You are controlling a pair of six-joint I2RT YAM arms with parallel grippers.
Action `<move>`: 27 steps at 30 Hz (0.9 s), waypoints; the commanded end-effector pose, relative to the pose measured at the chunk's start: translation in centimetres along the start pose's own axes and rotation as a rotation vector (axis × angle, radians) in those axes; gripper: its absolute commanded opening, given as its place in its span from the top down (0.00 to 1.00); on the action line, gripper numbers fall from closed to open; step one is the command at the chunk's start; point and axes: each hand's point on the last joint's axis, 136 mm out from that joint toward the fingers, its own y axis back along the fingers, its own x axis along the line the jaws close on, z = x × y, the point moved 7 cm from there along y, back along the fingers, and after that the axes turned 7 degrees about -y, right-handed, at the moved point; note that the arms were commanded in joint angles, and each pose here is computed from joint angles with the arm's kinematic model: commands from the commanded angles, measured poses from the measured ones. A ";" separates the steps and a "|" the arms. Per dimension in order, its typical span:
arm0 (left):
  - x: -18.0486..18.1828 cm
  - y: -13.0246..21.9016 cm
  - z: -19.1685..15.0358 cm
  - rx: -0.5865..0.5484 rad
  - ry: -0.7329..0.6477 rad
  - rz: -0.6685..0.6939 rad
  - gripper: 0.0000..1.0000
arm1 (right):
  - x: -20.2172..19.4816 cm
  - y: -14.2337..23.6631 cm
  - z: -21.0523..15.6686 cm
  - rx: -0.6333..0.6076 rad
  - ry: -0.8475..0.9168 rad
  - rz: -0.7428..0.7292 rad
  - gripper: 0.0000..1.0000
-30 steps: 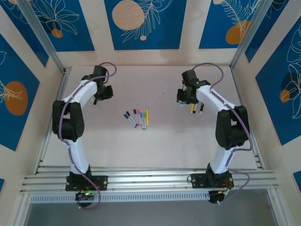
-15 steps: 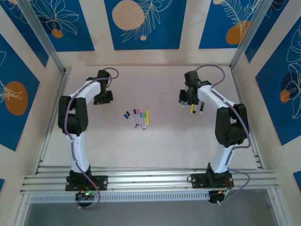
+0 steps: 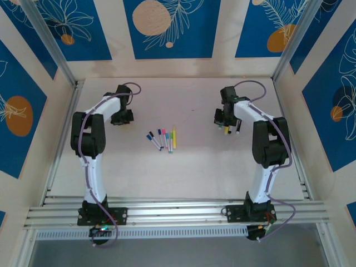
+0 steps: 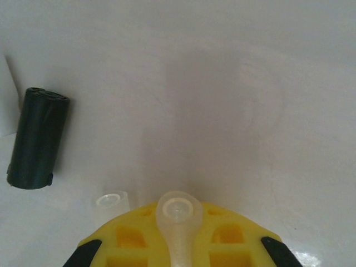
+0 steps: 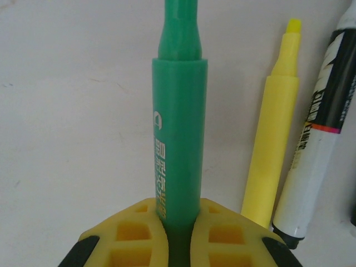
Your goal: Open the pen caps
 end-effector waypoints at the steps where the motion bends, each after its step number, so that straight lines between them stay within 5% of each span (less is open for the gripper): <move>1: 0.6 -0.2 0.1 0.024 -0.003 0.027 0.98 | -0.3 -0.9 -0.2 0.030 0.004 -0.025 1.00; 5: 0.7 -0.4 0.0 0.027 0.000 0.036 0.91 | -0.5 -1.7 -0.4 0.059 0.001 -0.051 1.00; 14: 0.7 -0.3 0.1 0.028 0.001 0.041 0.79 | -0.7 -1.8 -0.5 0.075 -0.006 -0.083 0.67; 27: 0.8 2.2 0.9 -0.030 0.011 0.026 0.71 | 0.2 0.1 -0.1 0.044 0.004 -0.068 0.62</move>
